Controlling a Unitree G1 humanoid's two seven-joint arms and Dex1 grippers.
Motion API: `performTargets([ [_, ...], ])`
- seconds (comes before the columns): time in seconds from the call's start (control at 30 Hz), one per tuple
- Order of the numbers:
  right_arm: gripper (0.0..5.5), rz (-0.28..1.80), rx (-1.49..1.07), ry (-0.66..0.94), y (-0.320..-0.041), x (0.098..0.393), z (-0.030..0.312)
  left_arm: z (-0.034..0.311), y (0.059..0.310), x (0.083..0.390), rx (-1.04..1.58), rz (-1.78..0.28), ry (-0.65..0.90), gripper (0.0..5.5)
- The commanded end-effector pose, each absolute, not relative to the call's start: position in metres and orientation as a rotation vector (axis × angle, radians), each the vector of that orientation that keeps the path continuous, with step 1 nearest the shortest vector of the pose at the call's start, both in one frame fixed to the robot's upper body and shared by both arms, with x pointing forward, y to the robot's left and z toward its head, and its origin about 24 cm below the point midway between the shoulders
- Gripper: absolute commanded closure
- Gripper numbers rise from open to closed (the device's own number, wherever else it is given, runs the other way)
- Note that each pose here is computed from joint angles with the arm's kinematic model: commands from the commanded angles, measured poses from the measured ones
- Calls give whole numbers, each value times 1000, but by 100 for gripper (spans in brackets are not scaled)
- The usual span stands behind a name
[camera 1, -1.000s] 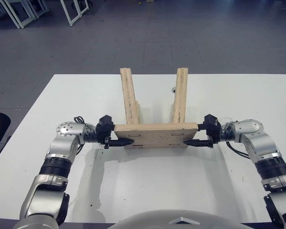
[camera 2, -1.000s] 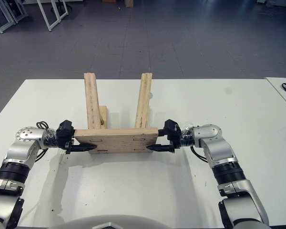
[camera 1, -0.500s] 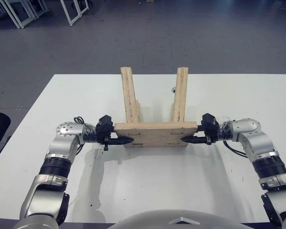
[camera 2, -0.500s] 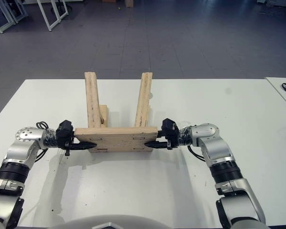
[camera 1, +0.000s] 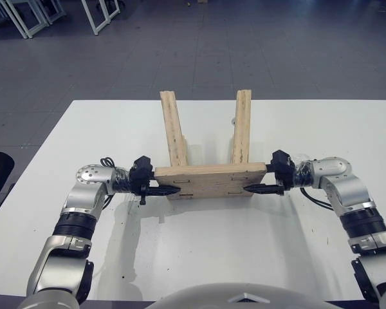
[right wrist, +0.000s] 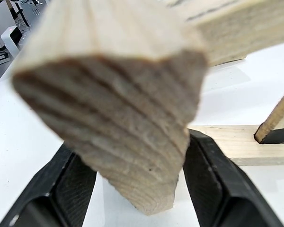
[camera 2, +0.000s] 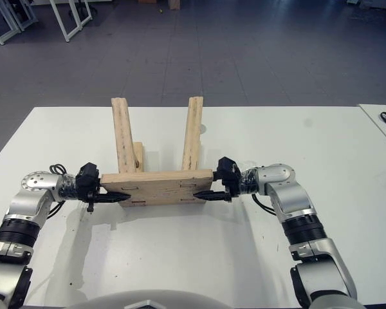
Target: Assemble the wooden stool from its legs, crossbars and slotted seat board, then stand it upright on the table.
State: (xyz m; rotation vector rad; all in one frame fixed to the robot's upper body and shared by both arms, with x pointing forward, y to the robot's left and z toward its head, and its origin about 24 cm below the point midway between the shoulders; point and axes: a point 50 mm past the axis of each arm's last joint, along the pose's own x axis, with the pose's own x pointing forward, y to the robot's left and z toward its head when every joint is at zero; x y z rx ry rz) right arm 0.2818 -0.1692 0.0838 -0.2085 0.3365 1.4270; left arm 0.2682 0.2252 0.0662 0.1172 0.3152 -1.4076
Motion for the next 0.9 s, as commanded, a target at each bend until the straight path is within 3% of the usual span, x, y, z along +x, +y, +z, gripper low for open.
performTargets([
  [0.03,269,1439,-235,319,-167,284,90,75,223,275,138,-1383,271,389],
  [0.17,269,1437,-237,324,-168,285,89,75,223,274,131,-1379,272,389],
  [0.2,269,1437,-237,325,-168,284,89,75,223,273,128,-1385,278,353],
  [0.27,269,1436,-236,329,-168,283,88,74,223,272,126,-1390,289,338],
  [0.73,269,1458,-162,351,-165,278,82,57,228,257,101,-1427,403,338],
  [0.9,356,1478,-71,383,-166,273,82,60,231,257,51,-1435,431,380],
])
